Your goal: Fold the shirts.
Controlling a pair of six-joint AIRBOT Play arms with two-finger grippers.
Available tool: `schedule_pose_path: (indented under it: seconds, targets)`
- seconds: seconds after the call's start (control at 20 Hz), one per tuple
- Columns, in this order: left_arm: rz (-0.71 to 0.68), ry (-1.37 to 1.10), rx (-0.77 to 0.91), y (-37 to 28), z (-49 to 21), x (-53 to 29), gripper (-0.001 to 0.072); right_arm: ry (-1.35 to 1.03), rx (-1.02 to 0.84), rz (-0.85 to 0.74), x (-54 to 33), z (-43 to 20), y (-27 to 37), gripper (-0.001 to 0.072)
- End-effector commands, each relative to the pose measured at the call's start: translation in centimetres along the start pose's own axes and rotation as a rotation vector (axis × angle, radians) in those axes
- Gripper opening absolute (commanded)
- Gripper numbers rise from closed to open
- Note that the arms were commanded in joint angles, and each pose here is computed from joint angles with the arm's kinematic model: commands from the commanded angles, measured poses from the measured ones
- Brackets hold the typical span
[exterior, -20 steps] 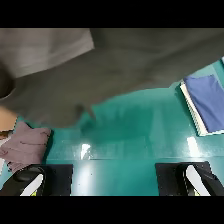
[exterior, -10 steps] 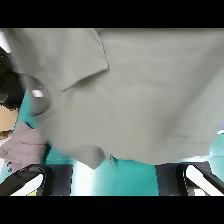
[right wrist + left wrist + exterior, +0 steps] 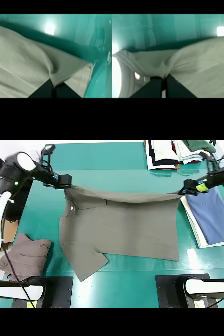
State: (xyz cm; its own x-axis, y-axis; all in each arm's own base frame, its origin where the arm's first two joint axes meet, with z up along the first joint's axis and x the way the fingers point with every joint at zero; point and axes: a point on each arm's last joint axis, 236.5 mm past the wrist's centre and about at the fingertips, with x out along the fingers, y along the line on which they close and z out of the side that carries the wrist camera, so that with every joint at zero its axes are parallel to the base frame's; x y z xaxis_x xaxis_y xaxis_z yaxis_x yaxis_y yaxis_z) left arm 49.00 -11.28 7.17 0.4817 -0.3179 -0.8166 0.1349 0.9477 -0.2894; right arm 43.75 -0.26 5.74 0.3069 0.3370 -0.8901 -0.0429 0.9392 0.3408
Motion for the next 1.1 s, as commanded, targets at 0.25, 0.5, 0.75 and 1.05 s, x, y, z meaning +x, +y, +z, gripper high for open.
schedule_pose_path:
  seconds: [0.25, 0.5, 0.75, 1.05]
  targets:
    - [-0.124, 0.204, -0.088, 3.1, -4.6, 1.2, 0.0028, 0.009, -0.027, -0.019, 0.9, 1.0, 0.0, 0.0018]
    - [-0.118, 0.309, -0.124, 3.6, -9.9, 4.3, 0.0029, 0.061, 0.045, -0.021, 4.2, -4.5, -0.8, 0.002]
    - [-0.038, 0.361, -0.197, 5.6, -12.2, 4.6, 0.0529, 0.081, 0.088, -0.016, 5.0, -6.4, -1.1, 0.0419]
    - [0.075, 0.399, -0.17, 5.9, -17.7, -2.4, 0.0528, -0.008, 0.01, -0.017, -2.5, -7.3, 2.2, 0.0411]
